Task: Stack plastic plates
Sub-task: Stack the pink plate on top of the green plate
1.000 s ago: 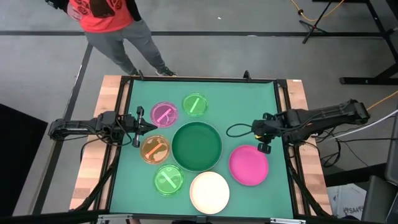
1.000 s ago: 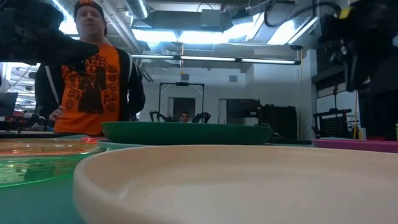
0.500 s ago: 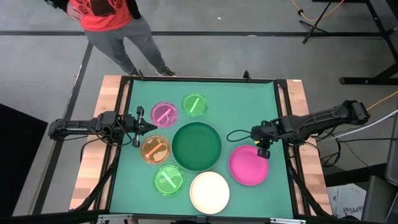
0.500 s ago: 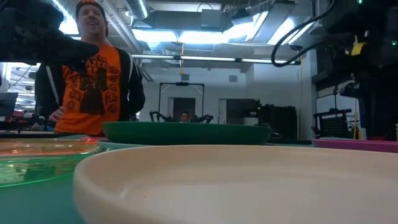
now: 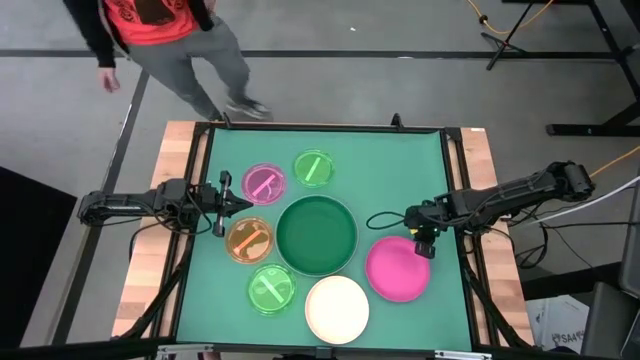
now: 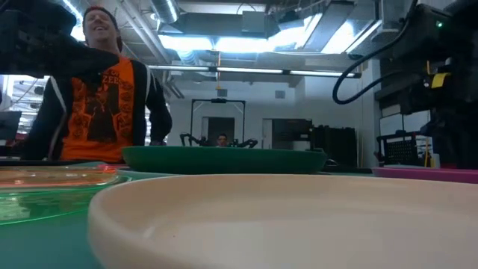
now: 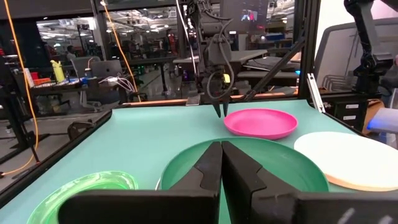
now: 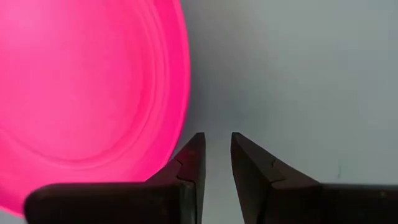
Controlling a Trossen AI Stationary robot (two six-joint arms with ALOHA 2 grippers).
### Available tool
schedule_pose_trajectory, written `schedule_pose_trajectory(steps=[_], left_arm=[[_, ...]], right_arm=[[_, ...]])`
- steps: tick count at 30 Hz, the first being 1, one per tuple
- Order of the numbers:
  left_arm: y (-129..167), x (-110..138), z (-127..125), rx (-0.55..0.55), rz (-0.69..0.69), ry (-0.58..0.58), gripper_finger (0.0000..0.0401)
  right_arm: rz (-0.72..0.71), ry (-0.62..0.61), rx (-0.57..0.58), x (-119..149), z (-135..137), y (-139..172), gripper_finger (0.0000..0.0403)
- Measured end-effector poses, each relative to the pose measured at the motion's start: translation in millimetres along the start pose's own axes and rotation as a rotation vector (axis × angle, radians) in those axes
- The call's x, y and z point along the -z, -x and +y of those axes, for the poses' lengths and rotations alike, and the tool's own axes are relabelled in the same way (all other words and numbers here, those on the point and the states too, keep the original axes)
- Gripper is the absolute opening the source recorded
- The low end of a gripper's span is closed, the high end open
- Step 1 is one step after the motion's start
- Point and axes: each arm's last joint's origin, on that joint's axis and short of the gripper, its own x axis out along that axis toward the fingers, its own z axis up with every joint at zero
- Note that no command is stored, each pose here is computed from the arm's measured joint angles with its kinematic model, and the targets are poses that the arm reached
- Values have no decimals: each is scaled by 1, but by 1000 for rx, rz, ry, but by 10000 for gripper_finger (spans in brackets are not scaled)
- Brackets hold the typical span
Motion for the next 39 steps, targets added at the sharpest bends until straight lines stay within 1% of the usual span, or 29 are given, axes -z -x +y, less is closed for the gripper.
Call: schedule_pose_trajectory(steps=[9, 15, 18, 21, 26, 30, 39], left_arm=[[0, 0, 0, 0, 0, 0, 4], [0, 0, 0, 0, 0, 0, 4], [0, 0, 0, 0, 0, 0, 4], [0, 0, 0, 0, 0, 0, 4], [0, 0, 0, 0, 0, 0, 4], [0, 0, 0, 0, 0, 0, 4], [0, 0, 0, 0, 0, 1, 4]], right_arm=[[11, -18, 5, 0, 0, 2, 67], [15, -21, 18, -8, 7, 20, 67], [-16, -17, 2, -13, 10, 26, 67], [-42, -13, -12, -16, 11, 25, 67], [-21, -12, -2, -12, 8, 17, 67], [-23, -13, -37, -10, 7, 10, 67], [-38, -21, -49, -11, 8, 10, 67]])
